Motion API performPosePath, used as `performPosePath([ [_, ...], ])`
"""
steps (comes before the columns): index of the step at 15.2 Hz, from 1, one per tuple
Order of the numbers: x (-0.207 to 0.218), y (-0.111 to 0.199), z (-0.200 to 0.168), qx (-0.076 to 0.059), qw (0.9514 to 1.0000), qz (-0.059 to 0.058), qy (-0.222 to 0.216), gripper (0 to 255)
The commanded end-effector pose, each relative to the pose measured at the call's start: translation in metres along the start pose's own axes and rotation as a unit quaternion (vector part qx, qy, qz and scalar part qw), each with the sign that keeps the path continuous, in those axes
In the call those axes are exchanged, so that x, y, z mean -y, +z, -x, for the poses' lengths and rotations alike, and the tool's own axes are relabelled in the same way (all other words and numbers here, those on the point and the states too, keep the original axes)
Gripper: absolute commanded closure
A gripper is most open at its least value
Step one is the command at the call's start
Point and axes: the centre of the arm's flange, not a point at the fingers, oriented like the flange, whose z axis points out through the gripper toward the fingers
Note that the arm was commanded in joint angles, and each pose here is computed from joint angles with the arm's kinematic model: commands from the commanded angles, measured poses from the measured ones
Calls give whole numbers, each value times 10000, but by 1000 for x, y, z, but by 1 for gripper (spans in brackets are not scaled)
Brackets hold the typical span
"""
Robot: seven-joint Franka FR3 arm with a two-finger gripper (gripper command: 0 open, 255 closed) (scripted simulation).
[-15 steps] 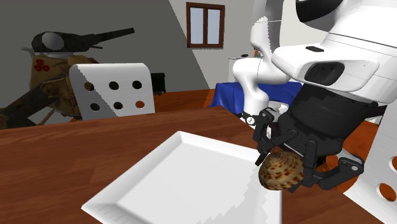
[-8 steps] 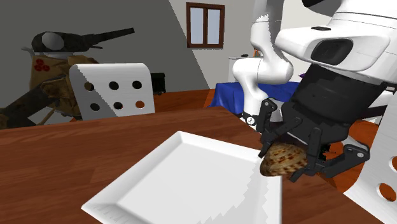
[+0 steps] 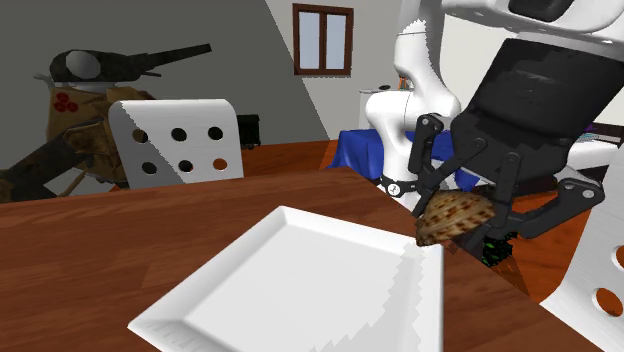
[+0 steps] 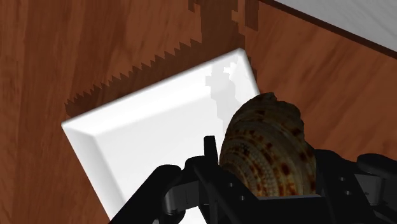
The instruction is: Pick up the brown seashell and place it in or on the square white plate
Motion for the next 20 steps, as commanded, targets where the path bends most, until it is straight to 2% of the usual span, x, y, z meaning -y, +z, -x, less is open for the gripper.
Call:
performPosePath([
  [1,-3,-10,0,0,10000,1,-1,255],
  [4,-8,-25,-1,0,10000,1,-1,255],
  [14,-96,-5,-97,0,10000,1,-1,255],
  [20,-90,21,-99,0,10000,1,-1,255],
])
